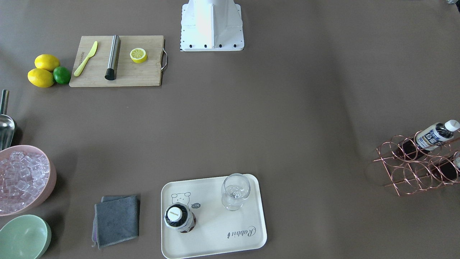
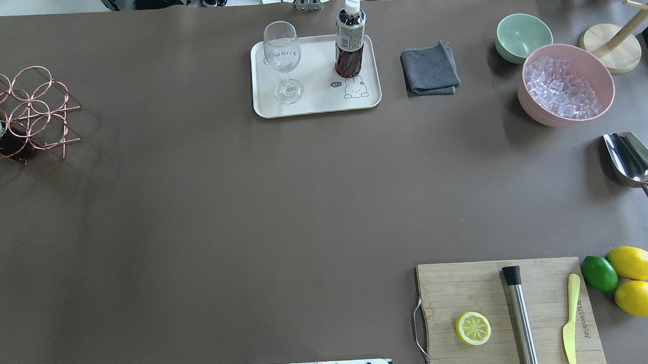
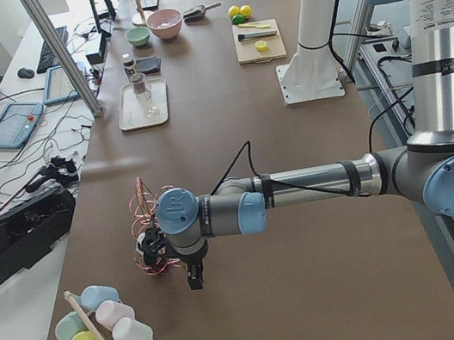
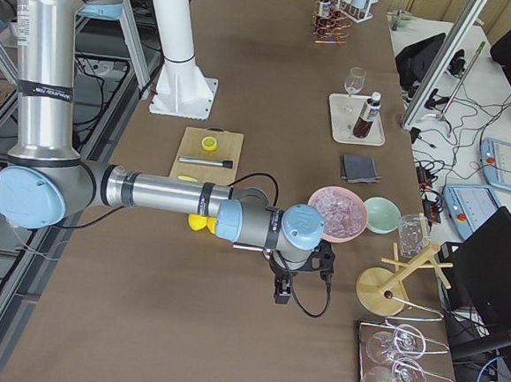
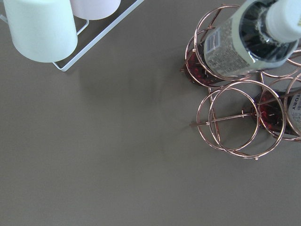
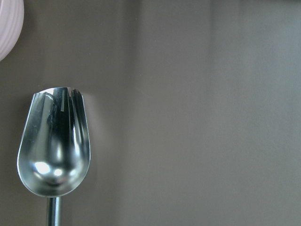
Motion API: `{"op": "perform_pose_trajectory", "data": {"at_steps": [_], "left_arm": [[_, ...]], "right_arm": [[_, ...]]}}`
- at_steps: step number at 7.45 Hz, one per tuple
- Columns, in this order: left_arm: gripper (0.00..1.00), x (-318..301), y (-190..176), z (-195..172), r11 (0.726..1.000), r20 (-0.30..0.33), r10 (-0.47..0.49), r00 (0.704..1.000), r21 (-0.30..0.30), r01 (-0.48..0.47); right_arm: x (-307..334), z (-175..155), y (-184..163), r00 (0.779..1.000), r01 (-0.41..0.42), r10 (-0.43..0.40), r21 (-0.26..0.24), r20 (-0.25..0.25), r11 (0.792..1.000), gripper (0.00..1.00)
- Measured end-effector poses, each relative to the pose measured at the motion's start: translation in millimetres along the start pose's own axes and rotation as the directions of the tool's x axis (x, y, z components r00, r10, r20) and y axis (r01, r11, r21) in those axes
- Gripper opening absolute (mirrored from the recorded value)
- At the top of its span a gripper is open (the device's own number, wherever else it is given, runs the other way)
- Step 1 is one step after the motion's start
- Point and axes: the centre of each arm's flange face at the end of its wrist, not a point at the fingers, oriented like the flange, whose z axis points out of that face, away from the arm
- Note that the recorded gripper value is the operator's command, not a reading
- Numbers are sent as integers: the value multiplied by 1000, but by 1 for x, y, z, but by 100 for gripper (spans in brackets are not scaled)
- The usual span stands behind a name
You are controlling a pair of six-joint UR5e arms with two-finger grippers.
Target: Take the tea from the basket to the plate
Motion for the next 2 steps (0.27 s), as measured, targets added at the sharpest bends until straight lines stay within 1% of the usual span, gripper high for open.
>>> {"op": "perform_pose_trajectory", "data": {"at_steps": [2], "left_arm": [[99,0,-1,2,1000,0,-1,1000,-3,1]], "right_arm": [[1,1,2,1000,-3,3,-2,4,1000,100]]}}
